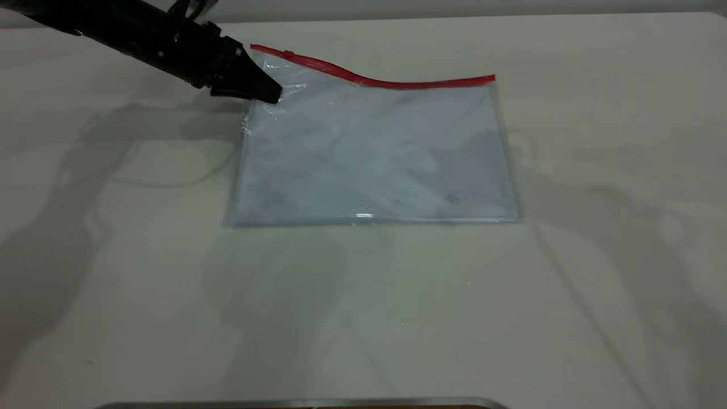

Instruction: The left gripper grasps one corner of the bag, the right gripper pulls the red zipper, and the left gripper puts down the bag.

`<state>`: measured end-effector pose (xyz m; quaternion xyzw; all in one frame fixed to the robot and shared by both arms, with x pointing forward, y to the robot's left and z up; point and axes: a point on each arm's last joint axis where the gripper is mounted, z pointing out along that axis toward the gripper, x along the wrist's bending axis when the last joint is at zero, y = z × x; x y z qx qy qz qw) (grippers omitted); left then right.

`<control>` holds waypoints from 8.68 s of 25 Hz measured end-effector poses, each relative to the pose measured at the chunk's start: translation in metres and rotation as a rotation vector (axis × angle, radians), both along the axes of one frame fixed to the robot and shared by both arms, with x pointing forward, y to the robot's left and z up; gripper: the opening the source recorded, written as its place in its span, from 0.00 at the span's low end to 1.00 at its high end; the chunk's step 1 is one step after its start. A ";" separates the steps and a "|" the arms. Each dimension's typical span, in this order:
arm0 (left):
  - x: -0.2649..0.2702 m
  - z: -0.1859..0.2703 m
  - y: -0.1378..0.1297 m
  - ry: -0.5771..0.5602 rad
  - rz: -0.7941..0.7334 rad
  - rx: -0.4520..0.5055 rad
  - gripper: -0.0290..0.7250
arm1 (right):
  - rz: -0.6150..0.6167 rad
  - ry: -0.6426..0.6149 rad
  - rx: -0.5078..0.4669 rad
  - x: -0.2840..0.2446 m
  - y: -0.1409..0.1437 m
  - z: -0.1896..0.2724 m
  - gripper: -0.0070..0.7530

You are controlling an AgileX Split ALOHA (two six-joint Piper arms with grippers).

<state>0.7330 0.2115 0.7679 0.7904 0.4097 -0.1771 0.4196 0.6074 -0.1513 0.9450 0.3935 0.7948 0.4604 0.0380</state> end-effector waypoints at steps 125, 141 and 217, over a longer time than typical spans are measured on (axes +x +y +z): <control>0.025 0.160 -0.043 -0.672 -0.356 -0.155 0.11 | 0.072 0.290 -0.184 0.070 -0.091 -0.127 0.22; 0.008 0.102 -0.074 -0.181 -0.305 0.057 0.20 | 0.163 -0.022 0.184 0.042 -0.068 0.092 0.65; -0.482 0.266 0.079 -0.380 0.418 0.544 0.60 | -0.481 0.025 -0.369 -0.332 -0.135 0.091 0.46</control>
